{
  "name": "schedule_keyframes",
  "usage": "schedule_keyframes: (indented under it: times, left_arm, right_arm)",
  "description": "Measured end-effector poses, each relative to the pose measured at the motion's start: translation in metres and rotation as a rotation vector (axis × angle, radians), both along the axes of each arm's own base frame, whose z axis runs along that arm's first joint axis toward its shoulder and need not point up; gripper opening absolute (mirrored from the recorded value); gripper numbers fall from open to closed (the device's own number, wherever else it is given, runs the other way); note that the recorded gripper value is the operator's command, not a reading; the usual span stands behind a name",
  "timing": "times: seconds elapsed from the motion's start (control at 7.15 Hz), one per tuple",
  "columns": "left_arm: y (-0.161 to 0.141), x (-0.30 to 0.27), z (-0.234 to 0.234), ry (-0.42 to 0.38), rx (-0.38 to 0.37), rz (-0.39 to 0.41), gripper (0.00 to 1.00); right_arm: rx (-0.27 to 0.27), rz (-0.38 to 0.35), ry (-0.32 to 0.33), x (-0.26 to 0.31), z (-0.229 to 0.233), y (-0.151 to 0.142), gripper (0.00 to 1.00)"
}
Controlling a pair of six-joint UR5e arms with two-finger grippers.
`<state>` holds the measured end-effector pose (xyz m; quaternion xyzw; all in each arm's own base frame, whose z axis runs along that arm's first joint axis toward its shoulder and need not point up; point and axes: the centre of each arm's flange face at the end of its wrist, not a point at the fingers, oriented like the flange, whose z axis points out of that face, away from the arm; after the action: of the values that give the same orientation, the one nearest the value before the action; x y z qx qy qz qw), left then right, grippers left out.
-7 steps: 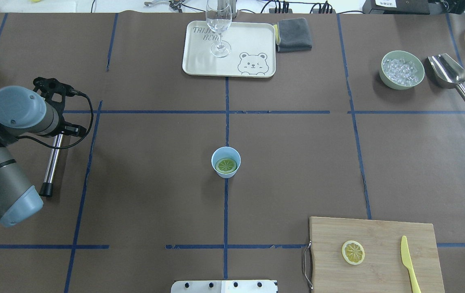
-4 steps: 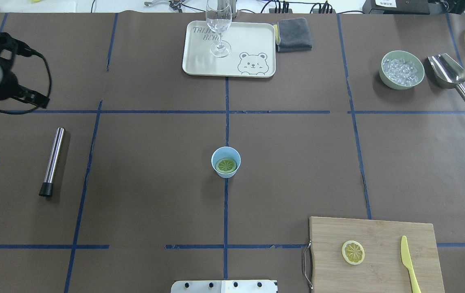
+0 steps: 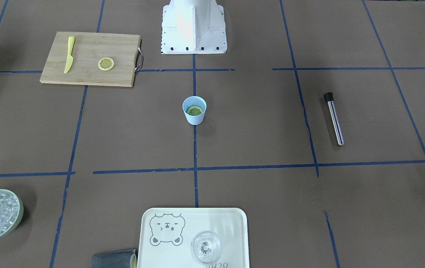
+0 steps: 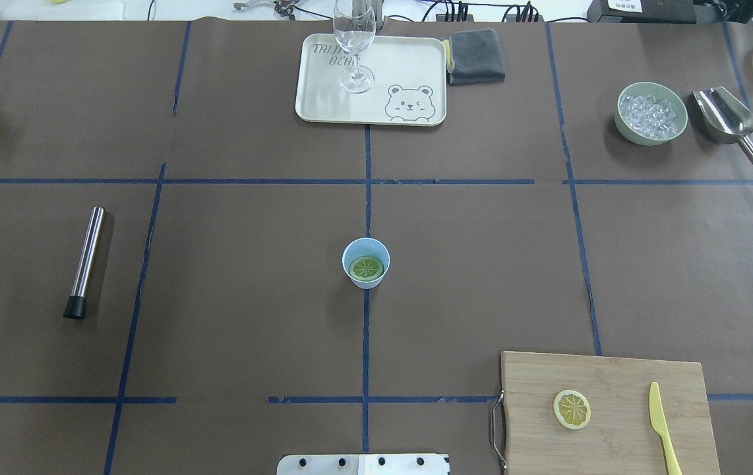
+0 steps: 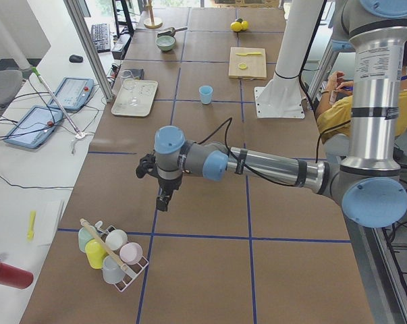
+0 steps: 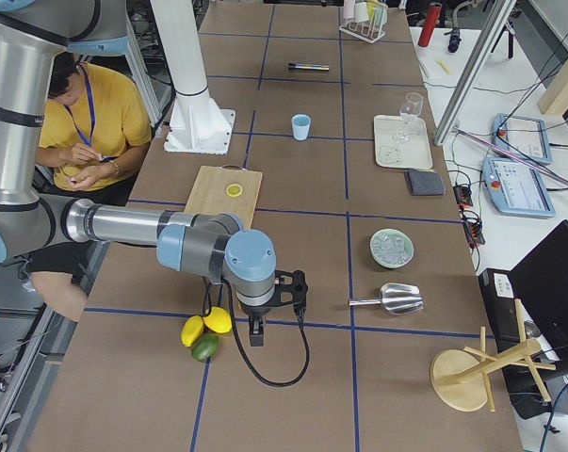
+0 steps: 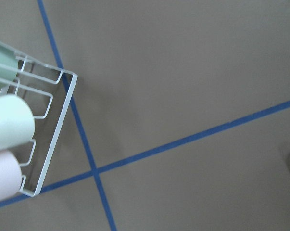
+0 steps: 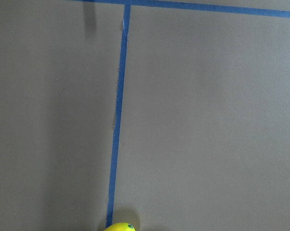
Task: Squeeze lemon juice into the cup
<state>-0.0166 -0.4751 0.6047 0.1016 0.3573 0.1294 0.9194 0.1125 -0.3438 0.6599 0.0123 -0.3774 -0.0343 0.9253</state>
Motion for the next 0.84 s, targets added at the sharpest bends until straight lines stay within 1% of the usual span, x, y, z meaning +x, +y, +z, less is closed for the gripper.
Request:
schedule_keyframes:
  times: [0.14, 0.28, 0.42, 0.56, 0.84]
  left_arm:
    - [0.029, -0.023, 0.036, 0.009, -0.030, 0.015, 1.00]
    - [0.049, -0.036, 0.061, 0.005, -0.081, 0.014, 1.00]
    - [0.060, -0.048, 0.075, -0.004, -0.119, -0.005, 1.00]
    - [0.064, -0.061, 0.078, -0.009, -0.142, -0.034, 1.00]
    - [0.055, -0.071, 0.069, -0.010, -0.185, -0.078, 1.00]
  right_arm:
    - [0.002, 0.000, 0.000, 0.000, 0.000, 0.000, 1.00]
    - [0.003, -0.001, 0.000, 0.000, -0.001, 0.000, 1.00]
    - [0.006, -0.001, 0.000, 0.000, -0.002, -0.001, 1.00]
    - [0.010, -0.001, 0.000, 0.000, -0.003, -0.001, 1.00]
    - [0.015, 0.000, 0.000, 0.000, -0.006, -0.002, 1.00]
